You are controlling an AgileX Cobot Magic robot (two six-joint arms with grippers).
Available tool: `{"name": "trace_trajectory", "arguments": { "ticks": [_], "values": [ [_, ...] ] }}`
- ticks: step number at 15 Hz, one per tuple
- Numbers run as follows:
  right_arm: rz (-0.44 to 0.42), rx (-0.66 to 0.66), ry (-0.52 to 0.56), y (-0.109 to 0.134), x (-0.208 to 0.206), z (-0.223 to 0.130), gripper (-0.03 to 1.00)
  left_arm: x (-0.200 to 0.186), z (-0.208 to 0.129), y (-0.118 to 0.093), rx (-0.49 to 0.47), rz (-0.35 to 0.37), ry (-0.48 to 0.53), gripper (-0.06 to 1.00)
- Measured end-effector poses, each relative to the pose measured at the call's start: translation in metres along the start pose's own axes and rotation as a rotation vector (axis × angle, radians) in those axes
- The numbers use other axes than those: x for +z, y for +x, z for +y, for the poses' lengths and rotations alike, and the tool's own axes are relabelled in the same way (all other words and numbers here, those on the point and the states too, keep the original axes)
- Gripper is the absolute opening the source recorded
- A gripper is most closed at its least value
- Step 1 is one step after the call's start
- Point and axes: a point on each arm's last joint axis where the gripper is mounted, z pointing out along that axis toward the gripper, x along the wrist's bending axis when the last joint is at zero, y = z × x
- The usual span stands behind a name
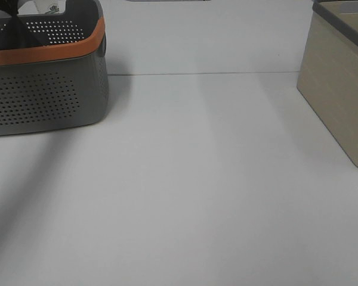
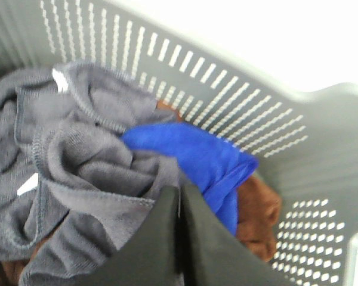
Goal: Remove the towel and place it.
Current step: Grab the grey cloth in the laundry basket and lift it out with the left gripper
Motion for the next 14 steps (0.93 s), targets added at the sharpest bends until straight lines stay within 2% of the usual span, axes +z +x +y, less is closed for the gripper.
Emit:
{"name": "trace_trajectory", "arguments": {
  "ticks": [2,5,11,12,14],
  "values": [
    [0.000,0.005,0.000,0.000,0.000,0.000,0.75,-0.023,0.016,-0.005,-0.005,-0.043,-0.070,0.00],
    [-0.001,0.014,0.002,0.000,0.001,-0.001,0.75,-0.070,0.042,-0.013,-0.020,-0.151,-0.209,0.00],
    [-0.001,0.014,0.002,0.000,0.001,-0.001,0.75,-0.137,0.072,-0.022,0.033,-0.330,-0.457,0.00],
    [-0.001,0.015,0.002,0.000,0.001,-0.001,0.75,-0.157,0.081,-0.026,0.031,-0.404,-0.553,0.00],
    [-0.001,0.015,0.002,0.000,0.001,-0.001,0.75,-0.168,0.086,-0.029,0.030,-0.459,-0.615,0.00]
  ]
}}
